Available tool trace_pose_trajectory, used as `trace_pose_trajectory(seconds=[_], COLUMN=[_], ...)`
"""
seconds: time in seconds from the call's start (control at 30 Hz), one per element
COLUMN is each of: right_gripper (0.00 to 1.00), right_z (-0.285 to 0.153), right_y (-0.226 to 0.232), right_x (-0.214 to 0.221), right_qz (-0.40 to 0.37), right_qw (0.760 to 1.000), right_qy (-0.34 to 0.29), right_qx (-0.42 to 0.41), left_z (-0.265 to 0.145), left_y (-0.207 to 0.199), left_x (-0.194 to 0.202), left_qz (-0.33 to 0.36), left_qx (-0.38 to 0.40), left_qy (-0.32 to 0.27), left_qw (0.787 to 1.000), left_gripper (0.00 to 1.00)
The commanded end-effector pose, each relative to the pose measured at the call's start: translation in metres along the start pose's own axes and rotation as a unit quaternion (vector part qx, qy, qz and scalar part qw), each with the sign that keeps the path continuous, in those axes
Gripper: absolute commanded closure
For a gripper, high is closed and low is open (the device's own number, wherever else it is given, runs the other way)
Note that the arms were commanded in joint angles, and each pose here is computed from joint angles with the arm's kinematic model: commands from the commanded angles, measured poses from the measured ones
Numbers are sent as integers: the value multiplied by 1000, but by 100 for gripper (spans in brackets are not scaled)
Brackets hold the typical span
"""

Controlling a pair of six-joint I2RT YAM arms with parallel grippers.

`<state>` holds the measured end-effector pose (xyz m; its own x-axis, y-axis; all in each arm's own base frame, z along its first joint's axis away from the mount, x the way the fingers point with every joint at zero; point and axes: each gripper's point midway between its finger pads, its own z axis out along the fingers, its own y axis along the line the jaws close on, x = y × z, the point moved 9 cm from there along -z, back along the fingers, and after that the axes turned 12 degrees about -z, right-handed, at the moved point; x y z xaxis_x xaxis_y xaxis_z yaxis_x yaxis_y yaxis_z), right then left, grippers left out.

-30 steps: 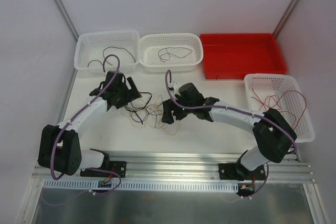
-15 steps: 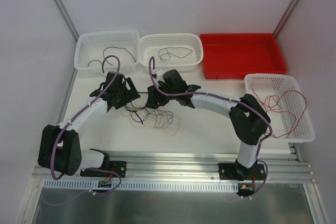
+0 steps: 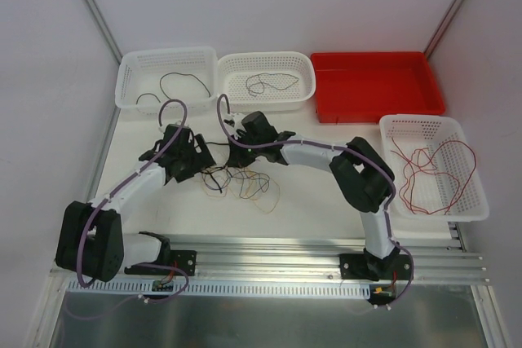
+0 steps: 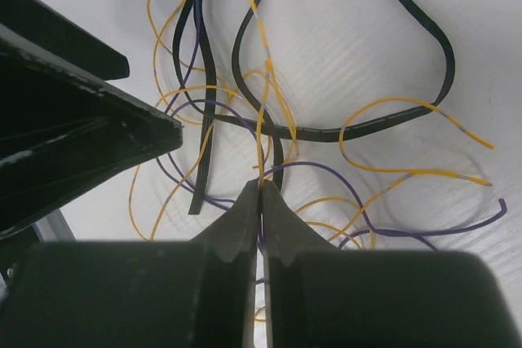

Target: Untangle the cables

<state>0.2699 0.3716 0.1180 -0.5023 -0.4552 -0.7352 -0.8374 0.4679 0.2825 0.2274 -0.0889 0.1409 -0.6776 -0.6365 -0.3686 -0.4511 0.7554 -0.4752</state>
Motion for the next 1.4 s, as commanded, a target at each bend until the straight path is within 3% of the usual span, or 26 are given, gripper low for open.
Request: trace_pose_trajectory(seconds=[0.0, 0.17, 0.53, 0.87, 1.07, 1.37], right_gripper=[99, 99, 99, 99, 99, 99], right_z=[-24, -74, -240, -362, -387, -434], right_y=[11, 23, 62, 63, 59, 80], right_x=[-39, -57, -105, -99, -75, -76], right_qz=[-49, -81, -154, -149, -119, -117], right_qw=[998, 995, 979, 953, 949, 927], right_qy=[-50, -59, -91, -162, -175, -268], right_qx=[2, 22, 102, 208, 235, 235], left_z=[8, 22, 40, 43, 42, 30], left_y=[3, 5, 9, 18, 21, 29], left_x=[5, 5, 5, 12, 13, 18], left_qz=[6, 10, 11, 7, 9, 4], left_qx=[-5, -30, -68, -86, -92, -92], left_qy=[16, 29, 44, 51, 49, 39], left_qw=[1000, 999, 997, 995, 995, 995], left_gripper=[17, 17, 18, 19, 21, 18])
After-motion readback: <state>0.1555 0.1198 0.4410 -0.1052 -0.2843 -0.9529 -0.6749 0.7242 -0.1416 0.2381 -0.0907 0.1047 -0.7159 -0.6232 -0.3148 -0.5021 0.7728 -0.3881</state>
